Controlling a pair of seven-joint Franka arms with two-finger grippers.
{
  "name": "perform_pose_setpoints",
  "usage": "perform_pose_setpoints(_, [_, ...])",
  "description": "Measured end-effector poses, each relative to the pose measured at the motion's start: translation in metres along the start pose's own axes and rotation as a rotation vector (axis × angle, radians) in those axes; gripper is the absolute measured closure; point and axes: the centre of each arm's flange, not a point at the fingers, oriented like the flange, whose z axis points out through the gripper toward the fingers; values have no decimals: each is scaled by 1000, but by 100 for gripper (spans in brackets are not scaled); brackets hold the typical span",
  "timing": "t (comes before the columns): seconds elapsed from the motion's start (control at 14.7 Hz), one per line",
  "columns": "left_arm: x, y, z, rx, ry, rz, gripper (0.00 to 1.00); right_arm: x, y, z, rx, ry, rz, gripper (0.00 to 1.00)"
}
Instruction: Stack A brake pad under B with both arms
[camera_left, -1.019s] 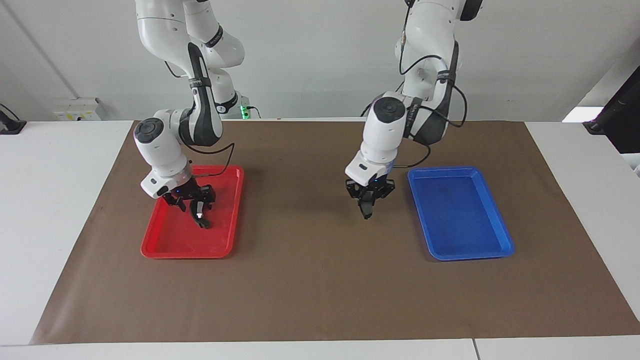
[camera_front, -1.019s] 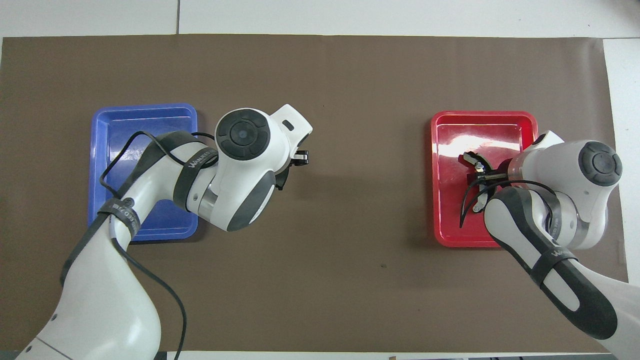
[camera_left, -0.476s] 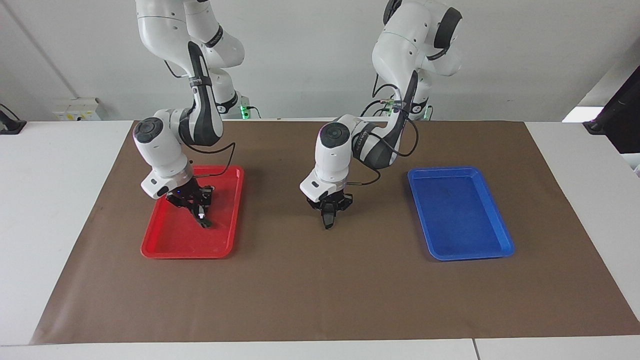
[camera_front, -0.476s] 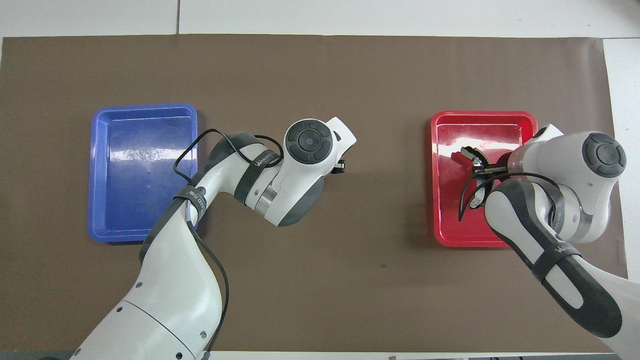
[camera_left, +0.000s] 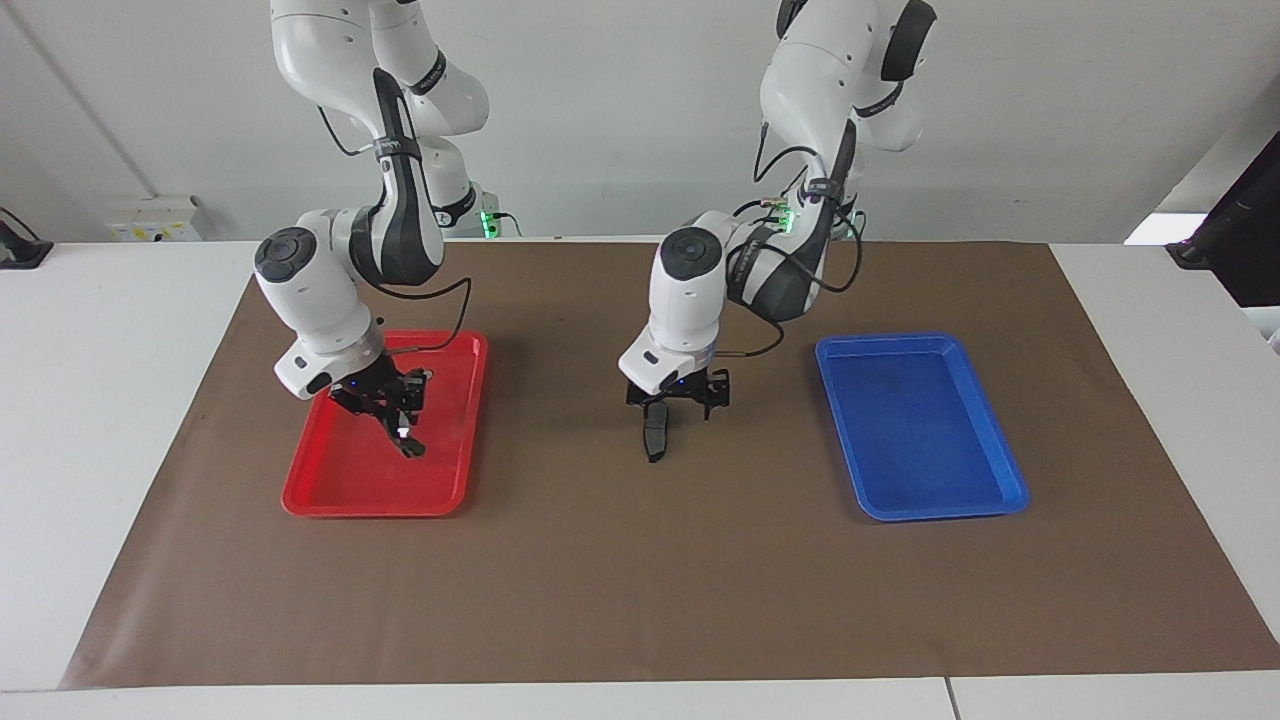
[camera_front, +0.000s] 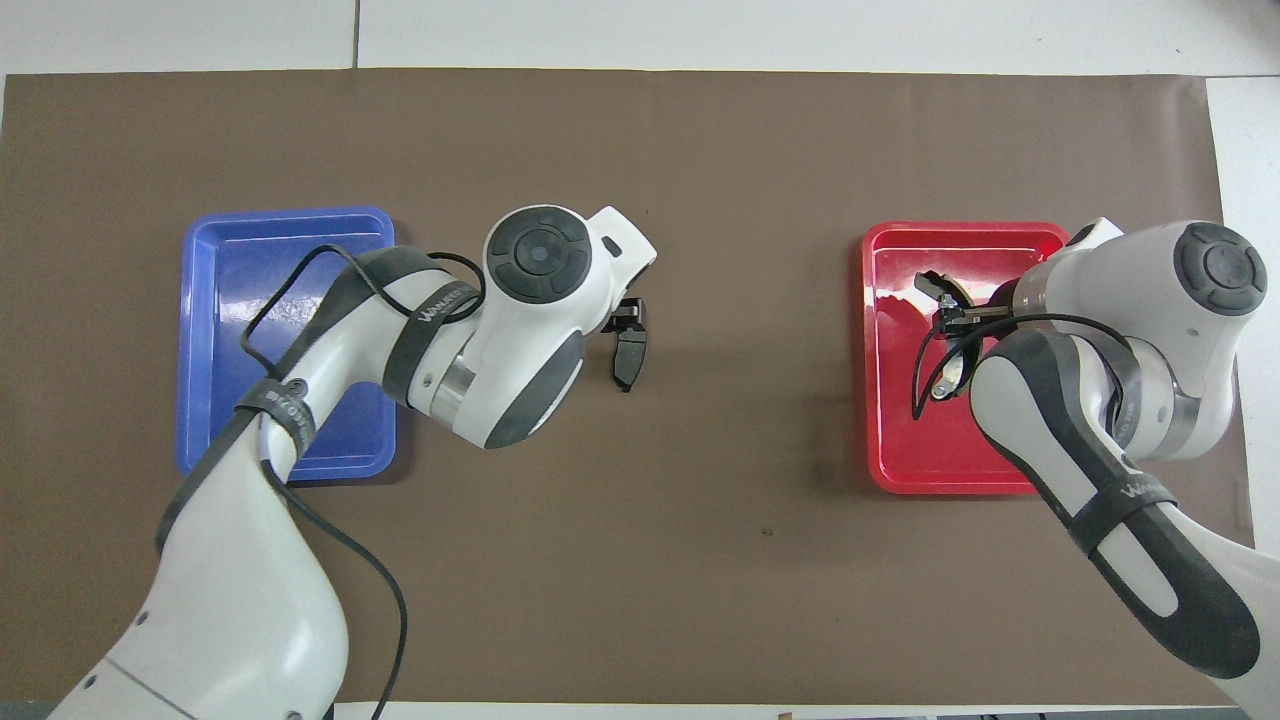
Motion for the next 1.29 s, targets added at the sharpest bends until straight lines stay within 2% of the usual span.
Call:
perform_pose_setpoints(0.14, [3, -71, -41, 16, -21, -46, 1, 7, -33, -13, 11, 3, 32, 58])
perform_pose_setpoints(0.41, [4, -188, -99, 26, -51, -24, 0, 19, -131, -33, 28, -6, 82, 58])
perform_pose_setpoints(0.68, [4, -278, -136, 24, -55, -28, 0, 28, -229, -17, 32, -23, 114, 58])
perform_pose_setpoints(0.95, [-2, -336, -182, 22, -90, -12, 0, 32, -292, 15, 34, -38, 147, 58])
perform_pose_setpoints(1.29, [-5, -357, -225, 21, -85, -22, 0, 17, -330, 35, 8, -33, 123, 58])
